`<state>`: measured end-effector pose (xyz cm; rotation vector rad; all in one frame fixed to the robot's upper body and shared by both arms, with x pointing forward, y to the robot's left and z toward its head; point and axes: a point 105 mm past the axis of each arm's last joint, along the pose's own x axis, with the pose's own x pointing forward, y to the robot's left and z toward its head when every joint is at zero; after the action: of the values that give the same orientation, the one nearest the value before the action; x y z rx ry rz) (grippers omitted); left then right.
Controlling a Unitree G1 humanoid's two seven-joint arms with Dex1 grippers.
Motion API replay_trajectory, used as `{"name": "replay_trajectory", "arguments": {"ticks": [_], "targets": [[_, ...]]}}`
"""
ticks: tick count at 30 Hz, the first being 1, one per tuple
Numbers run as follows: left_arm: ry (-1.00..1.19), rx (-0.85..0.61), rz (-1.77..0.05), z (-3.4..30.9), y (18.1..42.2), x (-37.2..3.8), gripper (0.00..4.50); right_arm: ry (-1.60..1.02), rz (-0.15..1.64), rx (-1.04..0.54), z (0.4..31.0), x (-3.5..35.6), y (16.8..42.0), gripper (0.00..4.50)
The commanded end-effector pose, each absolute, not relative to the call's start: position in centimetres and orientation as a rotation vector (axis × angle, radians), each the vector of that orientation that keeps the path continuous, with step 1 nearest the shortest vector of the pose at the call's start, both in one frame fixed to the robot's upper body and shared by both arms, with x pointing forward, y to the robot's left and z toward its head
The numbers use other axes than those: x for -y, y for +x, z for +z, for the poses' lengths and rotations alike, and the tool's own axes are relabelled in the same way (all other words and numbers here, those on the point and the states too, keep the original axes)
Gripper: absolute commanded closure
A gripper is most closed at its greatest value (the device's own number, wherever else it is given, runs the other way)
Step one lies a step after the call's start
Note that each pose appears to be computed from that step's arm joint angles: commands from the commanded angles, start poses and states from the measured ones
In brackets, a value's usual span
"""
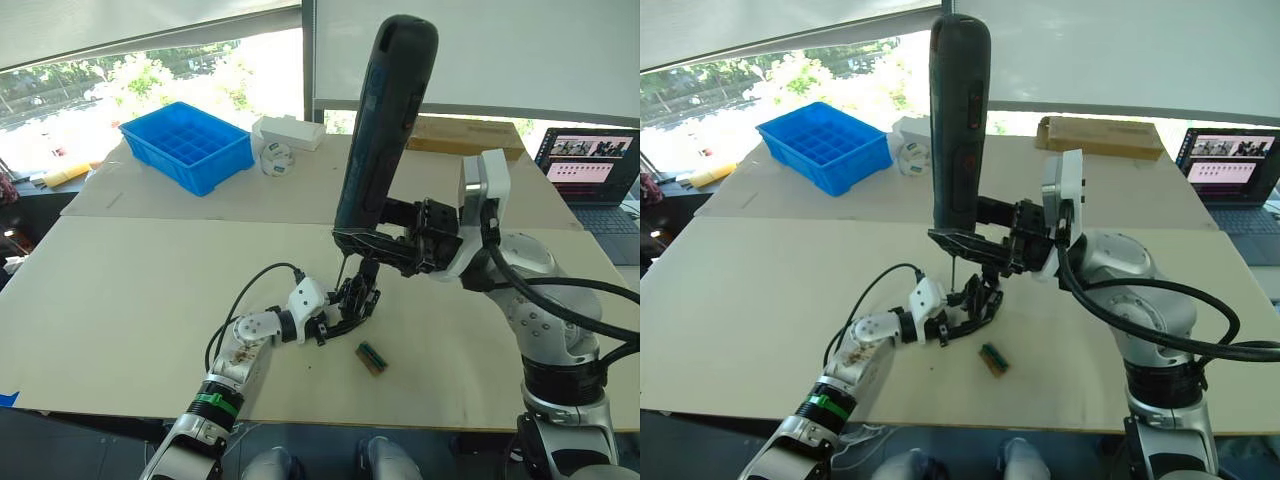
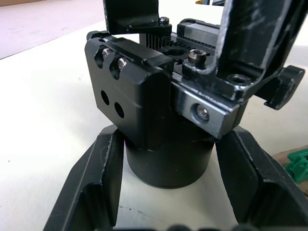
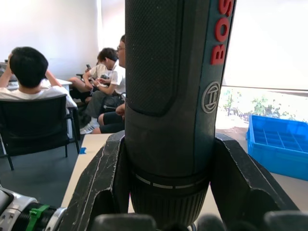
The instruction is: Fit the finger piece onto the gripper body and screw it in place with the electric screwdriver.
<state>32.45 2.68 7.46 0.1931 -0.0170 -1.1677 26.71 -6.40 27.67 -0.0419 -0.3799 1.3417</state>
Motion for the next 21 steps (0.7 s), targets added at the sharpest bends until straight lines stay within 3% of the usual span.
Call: {"name": "replay_trajectory", "arguments": {"ticks": [1, 21], "targets": [[0.207, -0.033, -1.190, 6.2, 31.8, -2.7, 2.23, -0.070, 1.336, 0.454, 28.5, 6.5, 26.2, 2.59], [0.197, -0.051, -1.181, 5.7, 31.8, -3.0, 2.23, -0.091, 1.325, 0.441, 27.3, 6.6, 26.6, 2.59]]}}
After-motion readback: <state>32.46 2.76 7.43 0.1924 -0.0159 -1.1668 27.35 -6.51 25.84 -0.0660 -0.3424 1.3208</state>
